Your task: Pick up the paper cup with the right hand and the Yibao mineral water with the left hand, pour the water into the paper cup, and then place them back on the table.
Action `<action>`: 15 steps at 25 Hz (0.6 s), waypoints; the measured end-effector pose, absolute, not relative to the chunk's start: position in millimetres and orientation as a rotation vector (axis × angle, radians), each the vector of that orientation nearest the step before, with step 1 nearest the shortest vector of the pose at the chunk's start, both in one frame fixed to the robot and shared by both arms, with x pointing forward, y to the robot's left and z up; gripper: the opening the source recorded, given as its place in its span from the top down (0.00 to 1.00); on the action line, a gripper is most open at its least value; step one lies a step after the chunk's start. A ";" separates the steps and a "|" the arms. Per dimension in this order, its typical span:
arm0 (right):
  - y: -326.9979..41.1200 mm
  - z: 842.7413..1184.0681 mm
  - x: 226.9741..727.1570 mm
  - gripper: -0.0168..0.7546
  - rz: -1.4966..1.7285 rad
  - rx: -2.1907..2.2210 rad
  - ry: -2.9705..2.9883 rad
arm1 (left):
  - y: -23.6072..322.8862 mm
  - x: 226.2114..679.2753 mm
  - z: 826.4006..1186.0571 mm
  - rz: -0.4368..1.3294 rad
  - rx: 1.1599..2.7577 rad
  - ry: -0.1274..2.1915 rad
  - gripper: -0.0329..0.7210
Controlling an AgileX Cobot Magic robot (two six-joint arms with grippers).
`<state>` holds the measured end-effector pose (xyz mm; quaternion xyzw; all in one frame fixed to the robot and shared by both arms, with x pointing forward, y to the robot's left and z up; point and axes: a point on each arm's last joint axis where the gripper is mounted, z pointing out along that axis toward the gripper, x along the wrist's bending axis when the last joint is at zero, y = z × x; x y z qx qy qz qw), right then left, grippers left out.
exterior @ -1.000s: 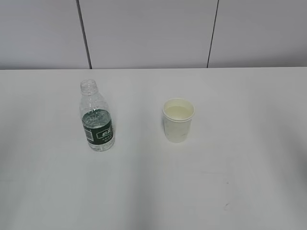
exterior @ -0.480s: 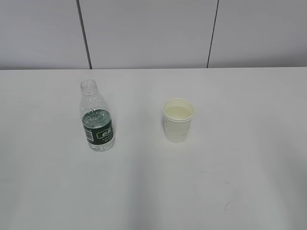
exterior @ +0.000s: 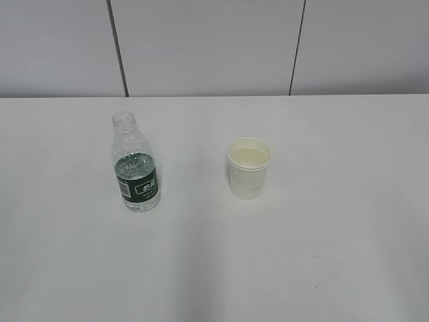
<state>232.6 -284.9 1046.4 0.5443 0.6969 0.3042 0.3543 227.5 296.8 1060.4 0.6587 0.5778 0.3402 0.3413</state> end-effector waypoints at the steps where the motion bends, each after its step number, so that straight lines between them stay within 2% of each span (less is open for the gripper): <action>1: -284.7 1046.3 229.5 0.21 0.804 1.408 1.774 | 296.5 226.3 1060.8 0.895 1.699 1.490 0.29; 15: -287.6 1045.1 226.2 0.22 0.902 1.442 1.752 | 294.3 226.9 1057.4 0.906 1.649 1.444 0.29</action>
